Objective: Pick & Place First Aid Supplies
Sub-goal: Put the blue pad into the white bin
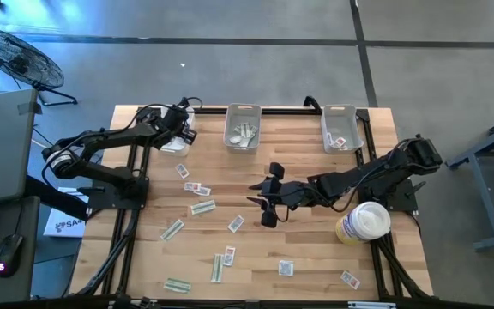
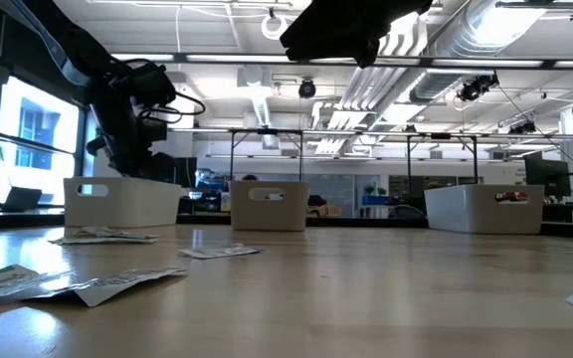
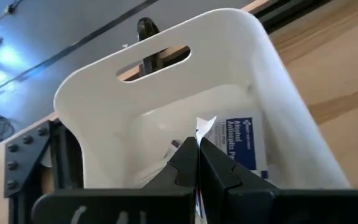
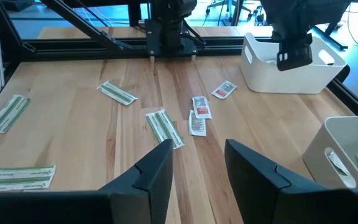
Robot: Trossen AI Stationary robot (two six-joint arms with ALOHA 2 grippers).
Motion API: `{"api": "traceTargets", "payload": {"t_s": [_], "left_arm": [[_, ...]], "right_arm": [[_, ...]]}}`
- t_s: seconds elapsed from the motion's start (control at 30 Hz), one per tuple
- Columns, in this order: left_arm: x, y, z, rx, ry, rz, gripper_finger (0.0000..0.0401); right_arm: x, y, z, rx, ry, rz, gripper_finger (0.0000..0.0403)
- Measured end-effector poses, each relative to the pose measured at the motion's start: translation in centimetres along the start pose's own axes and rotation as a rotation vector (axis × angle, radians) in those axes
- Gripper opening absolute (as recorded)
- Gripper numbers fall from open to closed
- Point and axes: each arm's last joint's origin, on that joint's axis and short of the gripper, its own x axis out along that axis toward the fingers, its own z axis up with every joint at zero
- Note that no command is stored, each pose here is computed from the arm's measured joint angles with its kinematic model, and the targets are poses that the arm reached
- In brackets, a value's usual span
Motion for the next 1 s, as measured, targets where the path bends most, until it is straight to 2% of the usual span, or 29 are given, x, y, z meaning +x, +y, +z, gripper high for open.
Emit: {"api": "traceTargets", "payload": {"t_s": [0.27, 0.5, 0.63, 0.77, 0.9, 1.0], "left_arm": [[0.0, 0.2, -0.1, -0.057, -0.009, 0.076, 0.0], [0.2, -0.1, -0.9, -0.074, 0.032, -0.036, 0.0], [0.4, -0.1, -1.1, -0.069, 0.031, 0.0, 0.0006], [0.4, -0.1, -1.0, -0.05, 0.015, 0.005, 0.0034], [0.3, -0.3, -0.3, -0.024, -0.029, -0.066, 0.0082], [0.0, -0.3, 0.7, -0.008, -0.047, -0.072, 0.0118]], "right_arm": [[0.0, 0.0, 0.0, 0.0, 0.0, 0.0, 0.014], [0.0, 0.0, 0.0, 0.0, 0.0, 0.0, 0.014], [0.0, 0.0, 0.0, 0.0, 0.0, 0.0, 0.014], [0.0, 0.0, 0.0, 0.0, 0.0, 0.0, 0.014], [0.0, 0.0, 0.0, 0.0, 0.0, 0.0, 0.014], [0.0, 0.0, 0.0, 0.0, 0.0, 0.0, 0.014]]}}
